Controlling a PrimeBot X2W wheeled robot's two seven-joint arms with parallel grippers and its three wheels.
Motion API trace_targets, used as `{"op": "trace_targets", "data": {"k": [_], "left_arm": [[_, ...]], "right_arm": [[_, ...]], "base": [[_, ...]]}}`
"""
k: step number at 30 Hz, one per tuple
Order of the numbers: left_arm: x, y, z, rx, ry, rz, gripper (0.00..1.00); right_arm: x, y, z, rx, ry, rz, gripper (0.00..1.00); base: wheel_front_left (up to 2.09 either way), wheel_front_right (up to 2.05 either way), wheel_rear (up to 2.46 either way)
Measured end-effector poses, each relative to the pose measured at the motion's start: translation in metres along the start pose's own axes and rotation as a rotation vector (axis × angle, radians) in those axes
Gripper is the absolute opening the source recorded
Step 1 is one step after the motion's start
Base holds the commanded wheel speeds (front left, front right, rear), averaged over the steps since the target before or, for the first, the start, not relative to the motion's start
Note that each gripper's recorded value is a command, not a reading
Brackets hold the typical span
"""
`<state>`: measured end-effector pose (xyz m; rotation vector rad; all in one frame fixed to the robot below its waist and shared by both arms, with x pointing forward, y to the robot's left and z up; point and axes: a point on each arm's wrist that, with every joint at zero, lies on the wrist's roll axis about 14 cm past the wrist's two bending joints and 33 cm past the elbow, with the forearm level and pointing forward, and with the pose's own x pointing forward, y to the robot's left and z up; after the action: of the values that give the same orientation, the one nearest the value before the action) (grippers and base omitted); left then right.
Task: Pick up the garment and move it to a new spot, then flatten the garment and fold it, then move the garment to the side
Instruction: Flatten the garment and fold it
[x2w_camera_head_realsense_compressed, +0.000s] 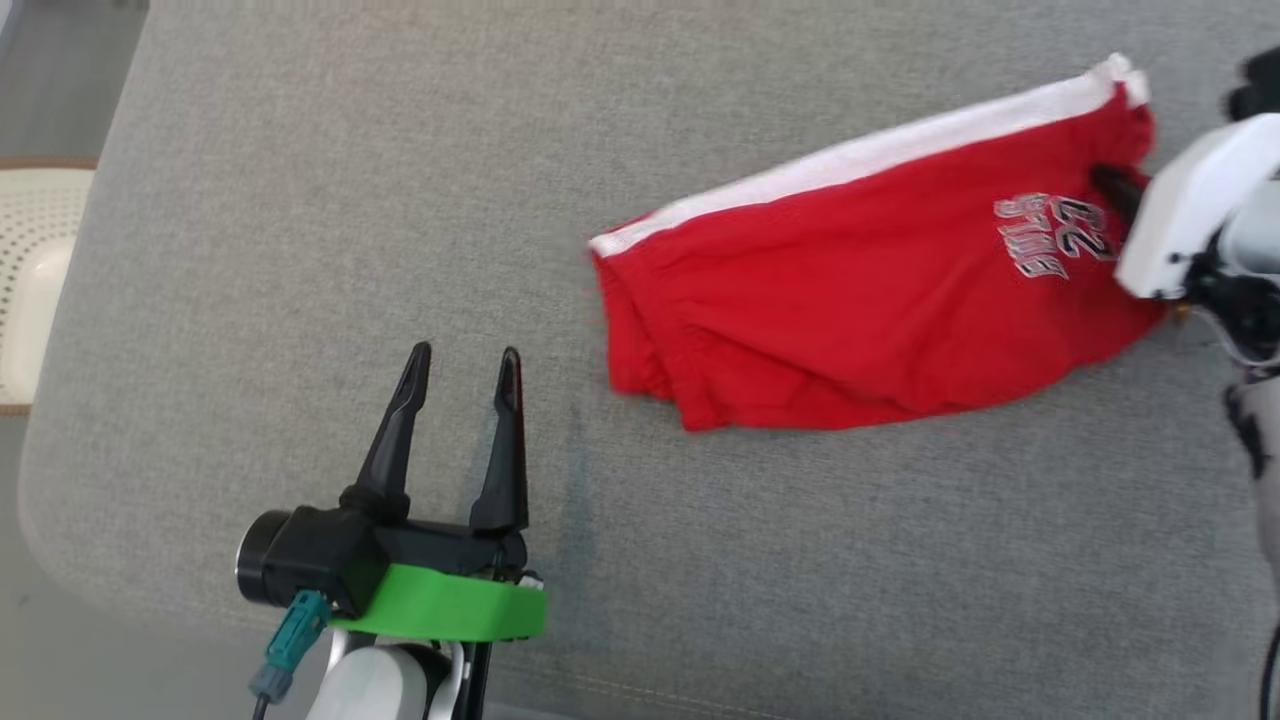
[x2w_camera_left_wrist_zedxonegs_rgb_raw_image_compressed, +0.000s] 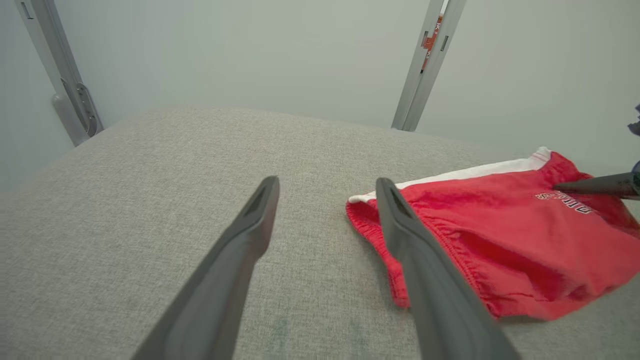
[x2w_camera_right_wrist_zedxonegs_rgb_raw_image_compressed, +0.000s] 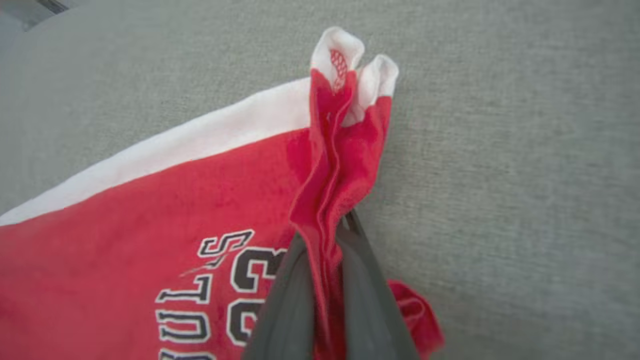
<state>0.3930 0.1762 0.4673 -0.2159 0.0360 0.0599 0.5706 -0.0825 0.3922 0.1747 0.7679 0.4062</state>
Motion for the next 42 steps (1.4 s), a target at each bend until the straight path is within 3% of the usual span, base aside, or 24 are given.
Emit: {"op": "trace_targets", "data": {"k": [7,12,15,21,24,32,40,41,42], "left_arm": [[-0.008,-0.008,0.002,0.0,-0.004,-0.042,1.0],[-0.014,-0.011,0.003,-0.005,-0.008,-0.055,1.0],[-0.017,-0.014,0.006,-0.008,-0.014,-0.061,1.0],[-0.021,-0.014,0.001,-0.02,0.001,-0.056,1.0],[-0.022,-0.014,-0.003,-0.024,0.017,-0.051,1.0],[-0.029,-0.003,-0.007,-0.024,0.036,-0.005,1.0],[-0.034,0.001,-0.006,-0.025,0.033,0.013,1.0],[-0.034,0.001,-0.006,-0.025,0.034,0.012,1.0],[-0.034,0.001,-0.007,-0.026,0.035,0.011,1.0]], "right_arm": [[-0.072,-0.097,0.028,0.111,-0.131,-0.253,0.0],[-0.111,-0.119,0.047,0.13,-0.192,-0.342,0.0],[-0.107,-0.096,0.051,0.123,-0.191,-0.303,0.0],[-0.063,0.007,0.038,0.074,-0.113,-0.083,0.0],[-0.048,0.04,0.036,0.047,-0.097,-0.018,0.0],[-0.018,0.073,0.03,0.008,-0.06,0.037,0.0],[-0.012,0.092,0.02,-0.037,-0.037,0.067,0.0],[-0.012,0.094,0.019,-0.041,-0.04,0.074,0.25],[-0.013,0.097,0.019,-0.043,-0.044,0.084,0.69]], "base": [[0.0,0.0,0.0],[0.0,0.0,0.0],[0.0,0.0,0.0],[0.0,0.0,0.0],[0.0,0.0,0.0],[0.0,0.0,0.0],[0.0,0.0,0.0],[0.0,0.0,0.0],[0.0,0.0,0.0]]}}
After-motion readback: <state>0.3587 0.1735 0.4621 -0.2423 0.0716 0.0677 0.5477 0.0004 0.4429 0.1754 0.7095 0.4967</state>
